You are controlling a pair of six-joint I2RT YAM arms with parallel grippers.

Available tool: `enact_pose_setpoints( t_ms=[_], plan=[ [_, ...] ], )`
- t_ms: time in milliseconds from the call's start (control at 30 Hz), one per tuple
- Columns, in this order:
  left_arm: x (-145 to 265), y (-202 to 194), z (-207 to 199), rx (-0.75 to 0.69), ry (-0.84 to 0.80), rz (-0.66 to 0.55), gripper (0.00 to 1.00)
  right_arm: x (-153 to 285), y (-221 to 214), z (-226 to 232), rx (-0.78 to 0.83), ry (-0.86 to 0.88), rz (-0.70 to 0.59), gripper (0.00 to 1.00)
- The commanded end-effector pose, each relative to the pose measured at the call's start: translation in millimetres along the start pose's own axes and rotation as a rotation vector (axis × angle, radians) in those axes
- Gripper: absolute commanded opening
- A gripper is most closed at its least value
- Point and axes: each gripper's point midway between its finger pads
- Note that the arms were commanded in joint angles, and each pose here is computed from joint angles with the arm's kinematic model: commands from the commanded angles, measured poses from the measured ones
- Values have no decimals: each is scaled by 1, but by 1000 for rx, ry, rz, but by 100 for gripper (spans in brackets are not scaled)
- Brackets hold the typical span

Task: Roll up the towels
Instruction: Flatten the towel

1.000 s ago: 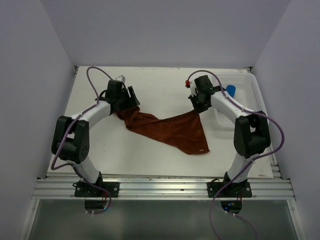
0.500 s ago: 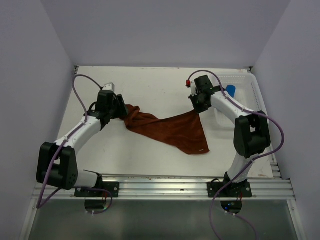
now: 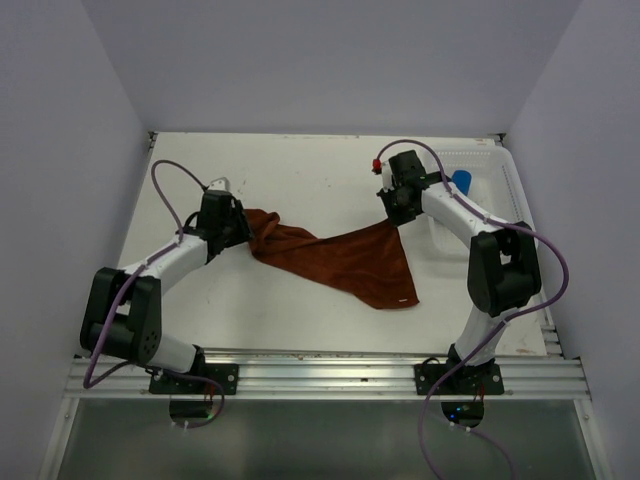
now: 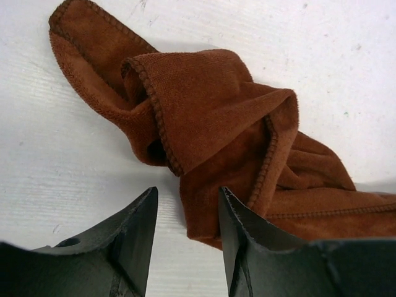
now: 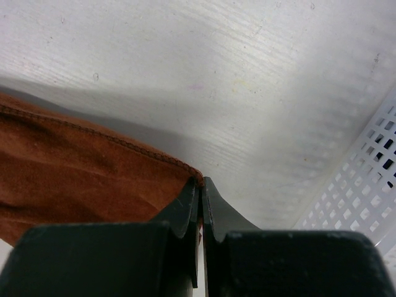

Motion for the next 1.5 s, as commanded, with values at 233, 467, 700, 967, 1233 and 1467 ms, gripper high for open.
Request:
enact_pose_setpoints(
  t_ms=[233,467,700,967,1233,1467],
  plan=[
    [-26,29,1,12,19,-103,45,0,9,-2,-20,-20,-43,0],
    [-30,44,-4,-4,10,-140,43,-1,7,-2,-21,-17,-42,0],
    [-38,46,-2,-4,16,-137,36,-2,7,-2,-20,-21,-37,0],
    [-37,44,-7,-19,-18,-125,8,4,9,-4,-18,-32,-46,0],
    [3,94,-8,30,27,-151,0,38,30,-2,-58,-19,-132,0],
    [57,169,46,258,-69,-273,0,88,77,-4,-168,-1,-270,0]
  ],
)
Point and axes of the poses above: each gripper's point midway between its finger pads, its own x axis back along the fingers, its own z axis along the line the jaws close on, y = z × x, and after that the axes turned 11 degrees about -x, right-handed
